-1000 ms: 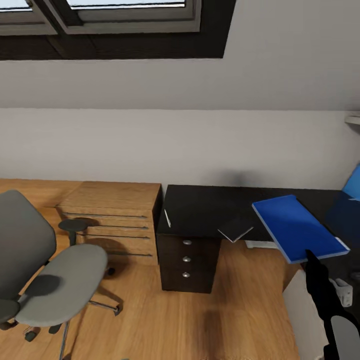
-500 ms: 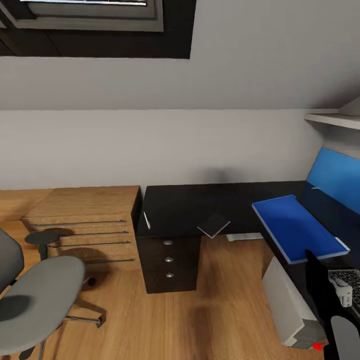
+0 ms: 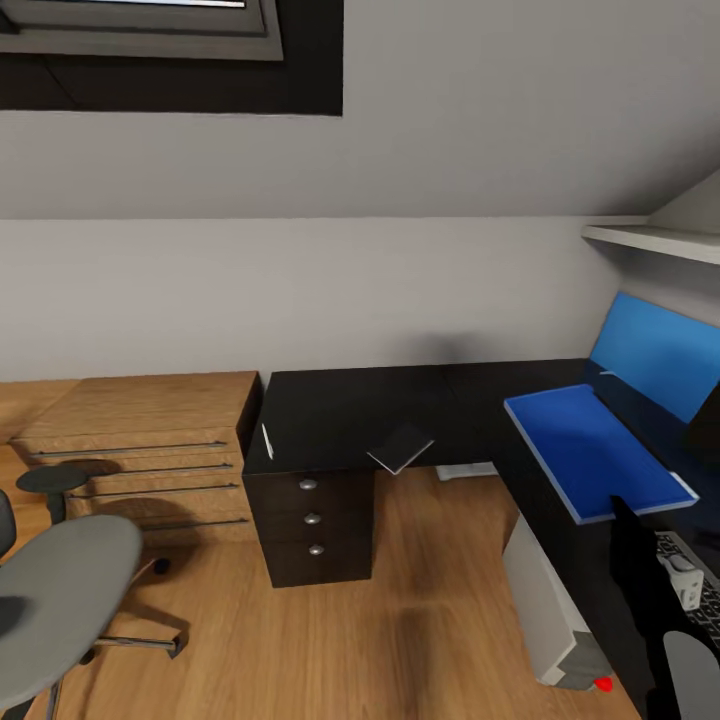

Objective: In the bedroom, organize the workspace by keeping the computer under the desk, ensuring the monitor is on the desk, placing the keyboard on the desk next to the monitor, placing the mouse on the desk next to the keyboard, moving the folder from the swivel chair onto the desk next to the mouse, stacking the notebook on top of the folder with the pen on top of the notebook, and positioning the swivel chair next to the desk.

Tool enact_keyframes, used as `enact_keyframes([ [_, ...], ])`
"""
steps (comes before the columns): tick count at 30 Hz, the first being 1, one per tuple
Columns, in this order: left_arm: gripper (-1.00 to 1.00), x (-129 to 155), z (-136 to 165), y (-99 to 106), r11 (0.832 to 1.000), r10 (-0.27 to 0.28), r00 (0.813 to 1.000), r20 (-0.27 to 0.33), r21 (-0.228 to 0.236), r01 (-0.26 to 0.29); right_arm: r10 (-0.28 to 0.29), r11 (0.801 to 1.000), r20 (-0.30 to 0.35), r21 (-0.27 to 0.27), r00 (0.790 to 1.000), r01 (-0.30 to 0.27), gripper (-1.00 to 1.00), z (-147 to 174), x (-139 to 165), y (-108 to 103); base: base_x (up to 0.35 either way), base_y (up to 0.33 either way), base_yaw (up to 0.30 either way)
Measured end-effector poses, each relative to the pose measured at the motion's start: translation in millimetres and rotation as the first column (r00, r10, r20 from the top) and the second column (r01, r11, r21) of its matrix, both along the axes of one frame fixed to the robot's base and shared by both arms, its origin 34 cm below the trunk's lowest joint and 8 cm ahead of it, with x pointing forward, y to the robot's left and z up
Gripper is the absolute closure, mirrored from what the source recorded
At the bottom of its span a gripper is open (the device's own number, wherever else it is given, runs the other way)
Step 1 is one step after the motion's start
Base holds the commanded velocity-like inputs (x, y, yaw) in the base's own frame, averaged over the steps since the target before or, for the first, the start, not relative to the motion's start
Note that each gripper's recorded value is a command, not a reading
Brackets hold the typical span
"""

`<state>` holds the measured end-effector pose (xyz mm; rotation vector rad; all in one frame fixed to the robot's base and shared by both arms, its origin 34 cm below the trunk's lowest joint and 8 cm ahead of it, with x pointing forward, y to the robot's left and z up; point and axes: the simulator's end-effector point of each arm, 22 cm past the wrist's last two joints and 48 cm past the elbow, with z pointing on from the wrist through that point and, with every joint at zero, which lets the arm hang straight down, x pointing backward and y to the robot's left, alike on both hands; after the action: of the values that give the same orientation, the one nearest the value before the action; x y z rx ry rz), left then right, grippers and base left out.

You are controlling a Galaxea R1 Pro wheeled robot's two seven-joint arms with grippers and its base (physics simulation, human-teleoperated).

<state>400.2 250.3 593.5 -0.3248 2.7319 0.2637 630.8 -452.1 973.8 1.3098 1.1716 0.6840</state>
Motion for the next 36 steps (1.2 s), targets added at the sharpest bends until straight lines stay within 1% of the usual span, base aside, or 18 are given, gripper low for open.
enact_keyframes([
  [6,-1.00,0.0,0.0,-0.1,1.000,0.000,1.000,0.000,0.000,0.000,0.000,1.000,0.003,0.002,1.000,0.000,1.00,0.6,-0.1,0.9,0.000,0.000,0.000],
  [9,-1.00,0.3,0.1,0.0,1.000,-0.001,1.000,0.001,0.001,0.001,-0.004,1.000,-0.007,0.000,1.000,0.004,1.00,-2.4,-0.3,-0.8,0.000,0.000,0.000],
  [11,-1.00,1.8,0.8,0.3,1.000,0.001,1.000,0.009,0.002,-0.001,-0.012,1.000,-0.020,-0.001,1.000,0.012,1.00,-7.1,0.2,-4.6,0.000,0.000,0.000],
  [13,-1.00,2.9,1.3,0.5,1.000,0.001,1.000,0.015,0.002,-0.001,-0.031,1.000,-0.033,0.002,0.999,0.031,1.00,-10.2,7.8,-12.7,0.000,0.000,0.000],
  [15,-1.00,3.3,1.4,0.6,1.000,0.002,1.000,0.017,0.003,-0.002,-0.058,0.997,-0.053,0.039,0.997,0.060,1.00,-14.6,35.0,-19.5,0.000,0.000,0.000],
  [16,-1.00,3.4,1.5,0.6,1.000,0.001,1.000,0.017,0.003,-0.001,-0.067,0.996,-0.062,0.058,0.996,0.071,1.00,-18.7,45.5,-20.2,0.000,0.000,0.000],
  [17,-1.00,3.6,1.5,0.4,1.000,0.001,1.000,0.018,0.003,-0.001,-0.083,0.992,-0.081,0.092,0.993,0.090,1.00,-26.1,63.4,-21.0,0.000,0.000,0.000],
  [18,-1.00,3.8,1.7,0.2,1.000,0.001,1.000,0.019,0.003,-0.001,-0.092,0.989,-0.089,0.107,0.992,0.102,1.00,-28.9,73.3,-21.8,0.000,0.000,0.000],
  [20,-1.00,4.1,1.8,-0.3,1.000,0.001,1.000,0.020,0.002,-0.001,-0.137,0.976,-0.124,0.151,0.983,0.155,1.00,-38.1,105.2,-29.1,0.000,0.000,0.000],
  [21,-1.00,4.1,1.8,-0.4,1.000,0.000,1.000,0.021,0.002,0.000,-0.148,0.973,-0.135,0.158,0.980,0.168,1.00,-40.4,112.2,-30.8,0.000,0.000,0.000],
  [23,-1.00,4.3,1.9,-0.6,1.000,0.000,1.000,0.021,0.002,0.000,-0.187,0.960,-0.178,0.175,0.966,0.218,1.00,-49.2,133.9,-29.7,0.000,0.000,0.000],
  [24,-1.00,4.4,2.0,-0.8,1.000,0.000,1.000,0.021,0.002,0.000,-0.206,0.955,-0.194,0.175,0.959,0.241,1.00,-50.5,142.3,-27.8,0.000,0.000,0.000],
  [25,-1.00,4.6,2.0,-0.9,1.000,-0.001,1.000,0.022,0.002,0.000,-0.225,0.951,-0.201,0.170,0.954,0.260,1.00,-49.0,148.8,-25.9,0.000,0.000,0.000],
  [28,-1.00,4.6,2.0,-4.7,1.000,-0.001,1.000,0.022,-0.004,0.001,-0.248,0.946,-0.204,0.160,0.947,0.282,1.00,-45.7,156.1,-21.7,0.000,0.000,0.000],
  [29,-1.00,4.7,2.2,-11.3,1.000,-0.001,1.000,0.022,-0.012,0.002,-0.250,0.944,-0.207,0.164,0.946,0.285,1.00,-46.8,159.0,-15.7,0.000,0.000,0.000],
  [34,-1.00,4.9,2.6,-23.4,1.000,-0.003,1.000,0.023,-0.028,0.003,-0.241,0.942,-0.216,0.184,0.946,0.282,1.00,-51.4,163.2,1.5,0.000,0.000,0.000],
  [36,-1.00,4.9,2.6,-23.7,1.000,-0.002,1.000,0.023,-0.028,0.003,-0.239,0.942,-0.217,0.185,0.946,0.281,1.00,-52.1,163.5,3.2,0.000,0.000,0.000],
])
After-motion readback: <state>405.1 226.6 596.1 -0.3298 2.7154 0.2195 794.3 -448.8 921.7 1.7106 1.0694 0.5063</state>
